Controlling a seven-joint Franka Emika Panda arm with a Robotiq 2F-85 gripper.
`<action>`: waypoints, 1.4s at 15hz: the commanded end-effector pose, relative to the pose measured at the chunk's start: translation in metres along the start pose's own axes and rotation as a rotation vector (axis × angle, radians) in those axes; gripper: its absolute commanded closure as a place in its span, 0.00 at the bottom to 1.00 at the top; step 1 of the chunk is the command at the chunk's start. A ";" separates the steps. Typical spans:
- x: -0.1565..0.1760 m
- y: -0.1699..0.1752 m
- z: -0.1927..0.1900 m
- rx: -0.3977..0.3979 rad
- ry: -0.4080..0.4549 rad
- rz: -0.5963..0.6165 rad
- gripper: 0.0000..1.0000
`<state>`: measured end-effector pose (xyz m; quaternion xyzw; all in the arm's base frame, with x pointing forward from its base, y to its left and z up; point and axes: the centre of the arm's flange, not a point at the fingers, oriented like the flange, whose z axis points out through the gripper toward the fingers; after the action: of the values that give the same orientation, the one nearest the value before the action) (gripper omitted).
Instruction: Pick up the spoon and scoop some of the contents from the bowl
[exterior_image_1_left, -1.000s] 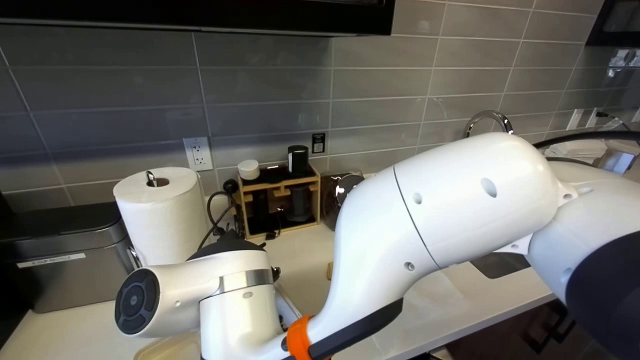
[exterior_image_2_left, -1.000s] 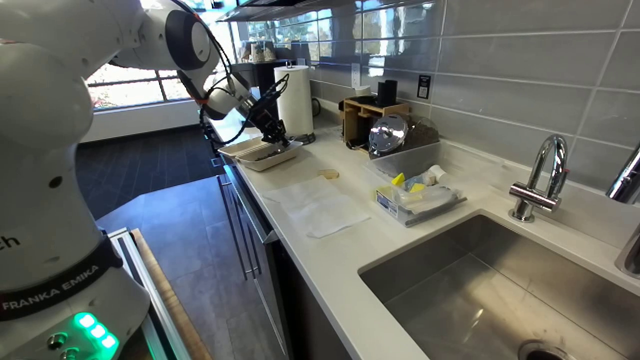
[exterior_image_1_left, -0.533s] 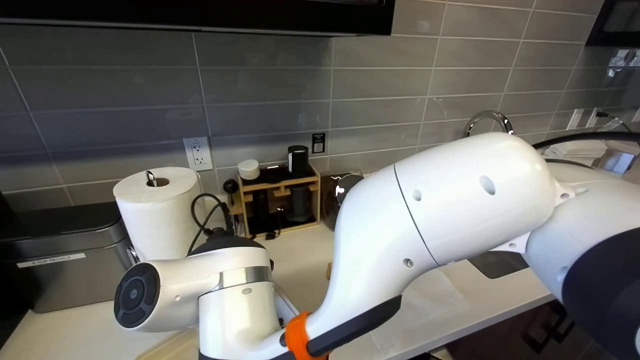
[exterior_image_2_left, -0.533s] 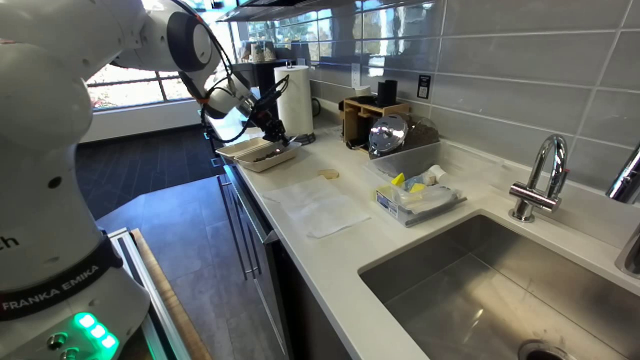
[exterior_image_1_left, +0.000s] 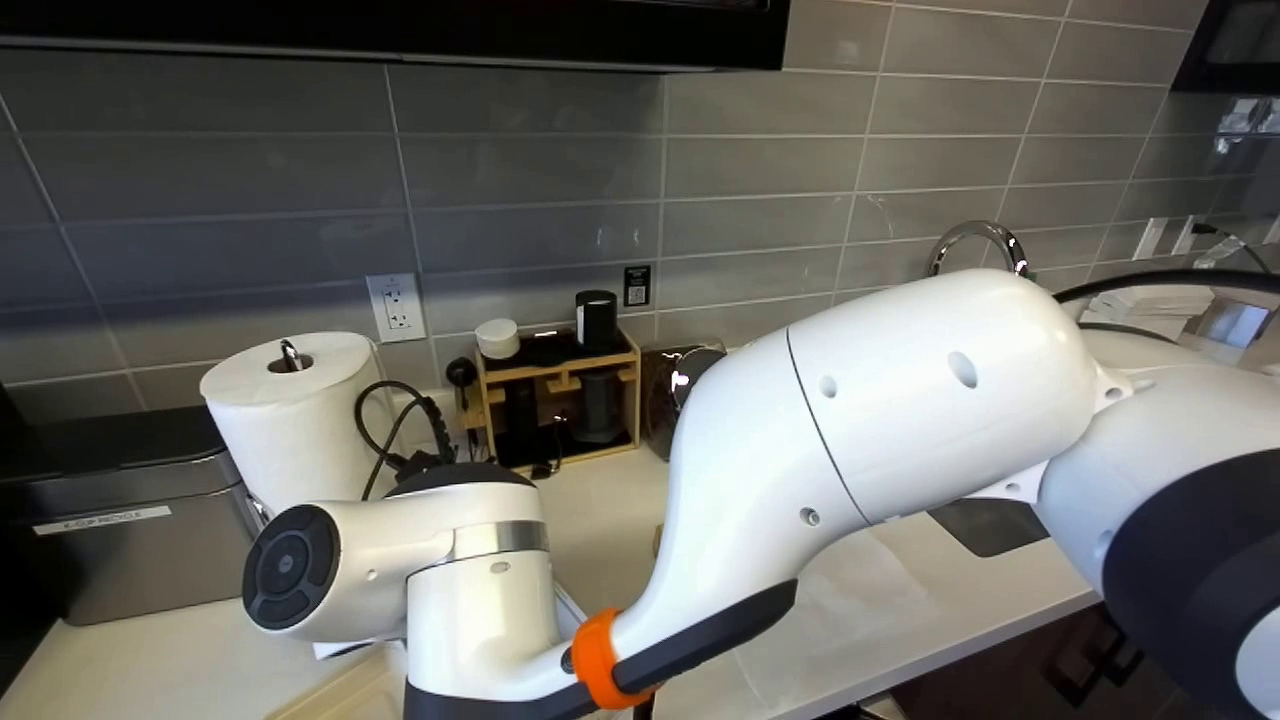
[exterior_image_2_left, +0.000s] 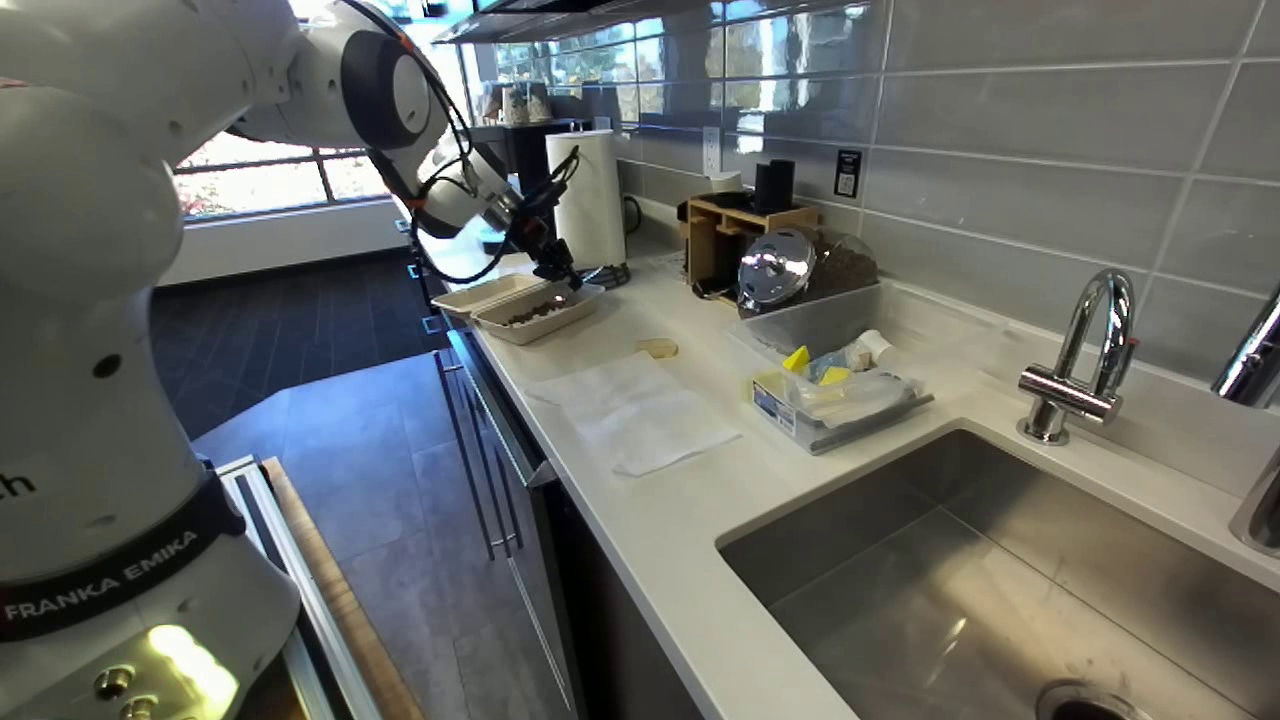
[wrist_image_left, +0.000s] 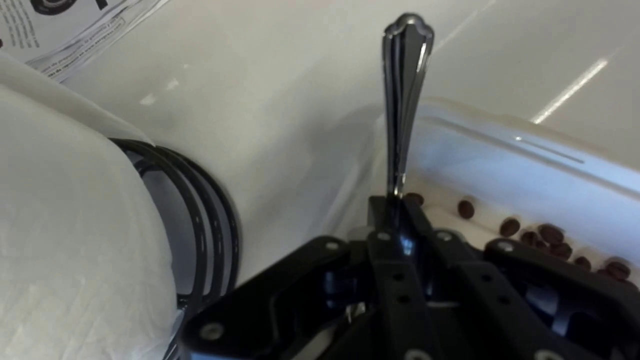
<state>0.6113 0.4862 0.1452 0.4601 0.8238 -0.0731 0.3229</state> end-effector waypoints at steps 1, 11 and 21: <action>0.008 0.008 0.013 0.008 0.029 -0.014 0.98; 0.009 0.003 0.013 0.091 0.061 0.040 0.98; -0.066 -0.077 -0.001 0.155 0.098 0.021 0.98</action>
<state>0.6062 0.4415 0.1561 0.4930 0.8181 -0.1151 0.2728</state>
